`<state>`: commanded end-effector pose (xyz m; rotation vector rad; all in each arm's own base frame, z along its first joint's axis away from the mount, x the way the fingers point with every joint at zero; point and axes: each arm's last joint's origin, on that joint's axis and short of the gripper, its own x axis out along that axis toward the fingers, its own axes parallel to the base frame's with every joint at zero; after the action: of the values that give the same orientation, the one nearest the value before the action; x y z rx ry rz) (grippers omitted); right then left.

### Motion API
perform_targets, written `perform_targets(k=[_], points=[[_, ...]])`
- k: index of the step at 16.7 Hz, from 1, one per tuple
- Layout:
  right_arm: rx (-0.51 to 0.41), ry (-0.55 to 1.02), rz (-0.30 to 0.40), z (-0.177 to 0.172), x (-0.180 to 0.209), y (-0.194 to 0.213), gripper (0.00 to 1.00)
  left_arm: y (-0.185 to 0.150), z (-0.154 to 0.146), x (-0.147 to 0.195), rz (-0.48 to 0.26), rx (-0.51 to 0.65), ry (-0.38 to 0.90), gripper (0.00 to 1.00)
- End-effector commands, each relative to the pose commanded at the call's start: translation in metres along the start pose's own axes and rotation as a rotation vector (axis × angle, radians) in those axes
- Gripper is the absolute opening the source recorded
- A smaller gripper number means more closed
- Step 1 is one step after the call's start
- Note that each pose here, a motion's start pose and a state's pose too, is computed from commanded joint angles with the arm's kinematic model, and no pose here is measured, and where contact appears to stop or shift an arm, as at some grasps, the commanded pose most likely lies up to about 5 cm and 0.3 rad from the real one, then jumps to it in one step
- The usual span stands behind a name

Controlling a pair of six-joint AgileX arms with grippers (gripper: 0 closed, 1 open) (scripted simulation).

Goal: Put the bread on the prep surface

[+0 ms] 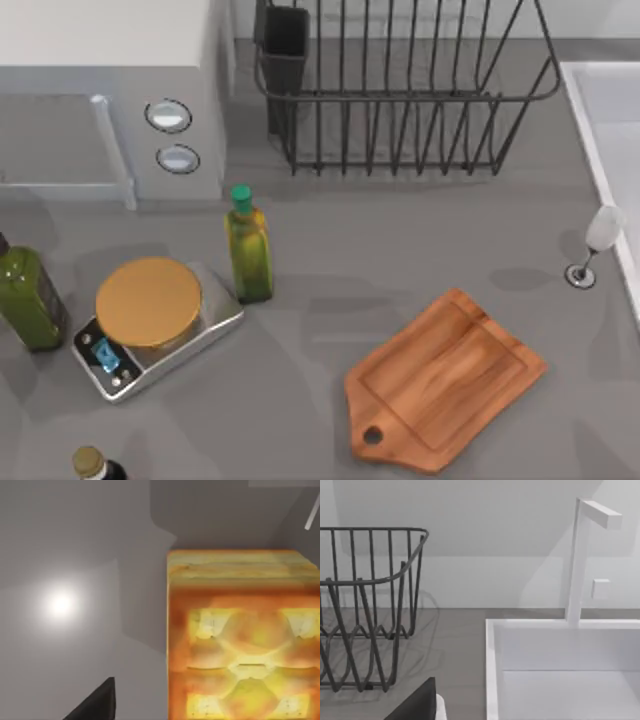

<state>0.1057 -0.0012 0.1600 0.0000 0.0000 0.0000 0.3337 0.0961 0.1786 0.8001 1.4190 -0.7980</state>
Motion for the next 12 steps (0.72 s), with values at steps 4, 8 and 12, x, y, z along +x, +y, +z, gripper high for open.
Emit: perform_targets(k=[4, 8, 12], points=[[0.000, 0.000, 0.000, 0.000, 0.000, 0.000, 1.00, -0.002, 0.001, 0.000, -0.001, 0.004, -0.001, 1.00], [0.000, 0.000, 0.000, 0.000, 0.000, 0.000, 1.00, -0.006, -0.011, 0.020, -0.004, 0.000, 0.002, 1.00], [0.000, 0.000, 0.000, 0.000, 0.000, 0.000, 1.00, -0.005, -0.008, 0.060, -0.009, -0.001, 0.003, 1.00]])
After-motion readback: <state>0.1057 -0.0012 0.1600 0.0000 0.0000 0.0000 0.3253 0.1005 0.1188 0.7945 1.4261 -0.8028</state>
